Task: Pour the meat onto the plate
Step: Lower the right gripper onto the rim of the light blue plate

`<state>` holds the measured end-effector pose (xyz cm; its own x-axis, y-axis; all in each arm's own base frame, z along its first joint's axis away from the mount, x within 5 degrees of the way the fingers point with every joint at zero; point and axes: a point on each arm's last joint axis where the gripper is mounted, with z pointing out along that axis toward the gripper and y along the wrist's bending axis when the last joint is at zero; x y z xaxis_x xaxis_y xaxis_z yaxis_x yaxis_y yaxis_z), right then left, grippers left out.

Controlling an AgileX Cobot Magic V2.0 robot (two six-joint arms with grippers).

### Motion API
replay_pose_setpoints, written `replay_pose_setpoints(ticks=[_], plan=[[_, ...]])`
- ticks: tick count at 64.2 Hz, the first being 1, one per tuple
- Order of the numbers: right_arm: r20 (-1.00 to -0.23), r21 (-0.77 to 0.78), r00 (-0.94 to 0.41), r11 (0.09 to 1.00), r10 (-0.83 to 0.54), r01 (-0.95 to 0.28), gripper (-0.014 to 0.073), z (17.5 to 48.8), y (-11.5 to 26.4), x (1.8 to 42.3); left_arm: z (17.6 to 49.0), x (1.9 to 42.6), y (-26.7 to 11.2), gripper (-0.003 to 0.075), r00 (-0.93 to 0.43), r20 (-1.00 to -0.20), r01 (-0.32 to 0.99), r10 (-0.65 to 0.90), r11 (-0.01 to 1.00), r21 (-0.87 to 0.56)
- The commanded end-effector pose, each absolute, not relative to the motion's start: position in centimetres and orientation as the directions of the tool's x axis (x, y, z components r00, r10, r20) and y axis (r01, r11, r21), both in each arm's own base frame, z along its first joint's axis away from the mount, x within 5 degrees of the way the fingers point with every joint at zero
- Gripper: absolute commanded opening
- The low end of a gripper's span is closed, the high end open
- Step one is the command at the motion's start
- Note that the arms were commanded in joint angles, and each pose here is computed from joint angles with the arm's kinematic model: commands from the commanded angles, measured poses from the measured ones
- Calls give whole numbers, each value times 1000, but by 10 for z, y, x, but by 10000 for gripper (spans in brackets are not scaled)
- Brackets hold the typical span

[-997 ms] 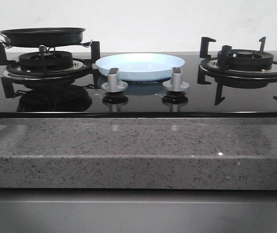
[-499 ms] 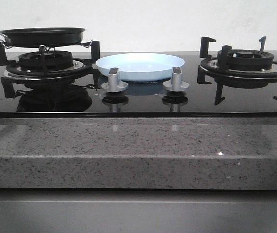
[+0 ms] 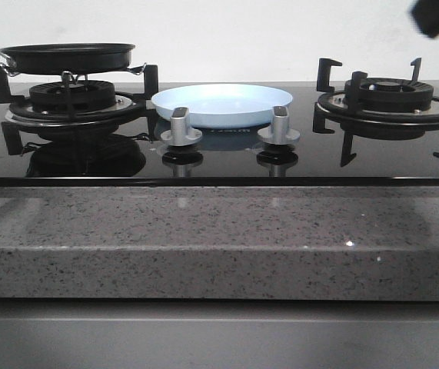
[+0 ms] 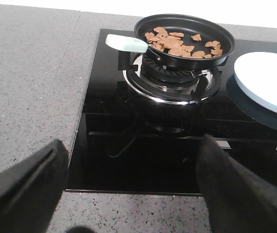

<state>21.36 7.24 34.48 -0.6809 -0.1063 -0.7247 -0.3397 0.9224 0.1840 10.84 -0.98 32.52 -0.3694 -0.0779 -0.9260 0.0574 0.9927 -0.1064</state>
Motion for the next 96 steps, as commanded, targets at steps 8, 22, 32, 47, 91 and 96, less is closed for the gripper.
replay_pose_setpoints(ticks=[8, 22, 32, 47, 91, 96], plan=[[-775, 175, -626, 920, -91, -350, 410, 365, 86, 265, 342, 112, -10, 545, -274, -957, 61, -90, 992, -111], [-763, 175, -639, 921, -97, -348, 305, 363, 99, 313, 342, 112, -10, 545, -274, -957, 61, -90, 992, -111], [-757, 164, -644, 921, -112, -352, 305, 361, 106, 345, 342, 112, -10, 545, -274, -957, 61, -90, 992, -111], [-722, 122, -671, 922, -172, -367, 305, 350, 116, 387, 342, 112, -10, 545, -274, -957, 61, -90, 992, -111], [-690, 95, -690, 918, -219, -386, 305, 316, 135, 469, 342, 112, -10, 545, -274, -957, 61, -90, 992, -111], [-681, 96, -698, 918, -222, -386, 305, 311, 135, 471, 342, 112, -10, 545, -274, -957, 61, -90, 992, -111]])
